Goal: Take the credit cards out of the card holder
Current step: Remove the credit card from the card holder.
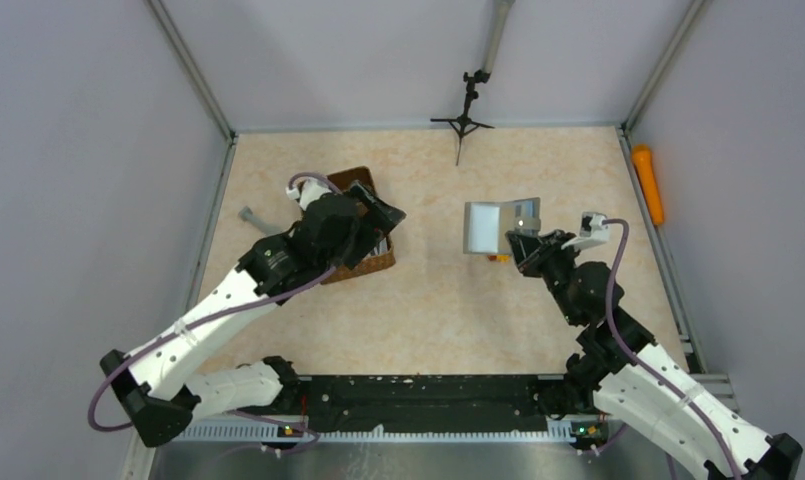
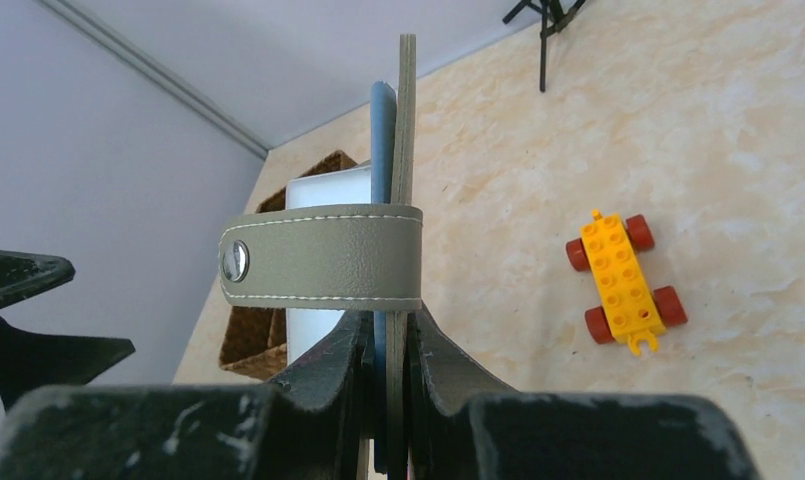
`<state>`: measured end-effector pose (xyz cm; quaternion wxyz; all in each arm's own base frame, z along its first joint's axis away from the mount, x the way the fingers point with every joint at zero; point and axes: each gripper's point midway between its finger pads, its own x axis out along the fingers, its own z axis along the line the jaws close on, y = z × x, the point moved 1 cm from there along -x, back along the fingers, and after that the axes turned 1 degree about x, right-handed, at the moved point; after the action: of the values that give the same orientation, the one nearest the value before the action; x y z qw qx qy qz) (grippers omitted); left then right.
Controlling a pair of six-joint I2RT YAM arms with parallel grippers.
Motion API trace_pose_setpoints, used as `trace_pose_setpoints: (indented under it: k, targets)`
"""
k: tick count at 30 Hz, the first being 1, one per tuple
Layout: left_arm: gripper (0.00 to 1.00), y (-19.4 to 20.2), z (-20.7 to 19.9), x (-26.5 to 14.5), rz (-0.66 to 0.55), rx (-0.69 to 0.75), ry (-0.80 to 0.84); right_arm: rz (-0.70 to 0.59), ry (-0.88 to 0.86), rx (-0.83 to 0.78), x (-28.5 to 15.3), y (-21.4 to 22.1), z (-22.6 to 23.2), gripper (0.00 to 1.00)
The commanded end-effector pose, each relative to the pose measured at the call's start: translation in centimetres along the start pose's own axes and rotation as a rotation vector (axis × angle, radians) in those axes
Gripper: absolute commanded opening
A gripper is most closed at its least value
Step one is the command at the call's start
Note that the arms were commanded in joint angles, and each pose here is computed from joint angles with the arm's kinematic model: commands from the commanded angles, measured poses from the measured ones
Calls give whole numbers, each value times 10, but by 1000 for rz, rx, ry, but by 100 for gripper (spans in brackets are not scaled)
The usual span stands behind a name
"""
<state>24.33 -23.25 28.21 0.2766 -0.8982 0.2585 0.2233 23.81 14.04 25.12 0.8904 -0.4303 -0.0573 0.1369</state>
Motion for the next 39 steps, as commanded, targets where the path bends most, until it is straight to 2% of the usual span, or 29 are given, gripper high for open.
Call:
trace_pose_setpoints:
  k: [1, 3, 6, 12, 16, 22, 28, 36, 39]
  targets:
    - [99, -26, 7, -15, -122, 242, 132, -24, -79, 93, 1, -10, 19, 4]
    - [99, -19, 7, -20, -94, 335, 260, -8, -89, 113, 1, -6, 21, 4]
    - [99, -16, 15, -25, -61, 352, 404, 25, -122, 162, 0, 5, 24, 4]
    - [99, 18, 8, -21, 176, 352, 653, 127, -266, 357, -3, 37, 41, 0]
    - [99, 34, 10, -15, 272, 375, 685, 210, -379, 430, -8, 57, 55, 0]
    - [99, 45, 19, -10, 297, 340, 724, 278, -447, 430, -13, 66, 66, 0]
    - [99, 66, 21, -4, 383, 308, 774, 291, -444, 394, -14, 67, 66, 0]
    - [99, 83, 1, -6, 423, 309, 864, 316, -437, 381, -15, 77, 68, 0]
    - [99, 85, 1, -1, 431, 308, 849, 318, -433, 366, -15, 82, 72, 0]
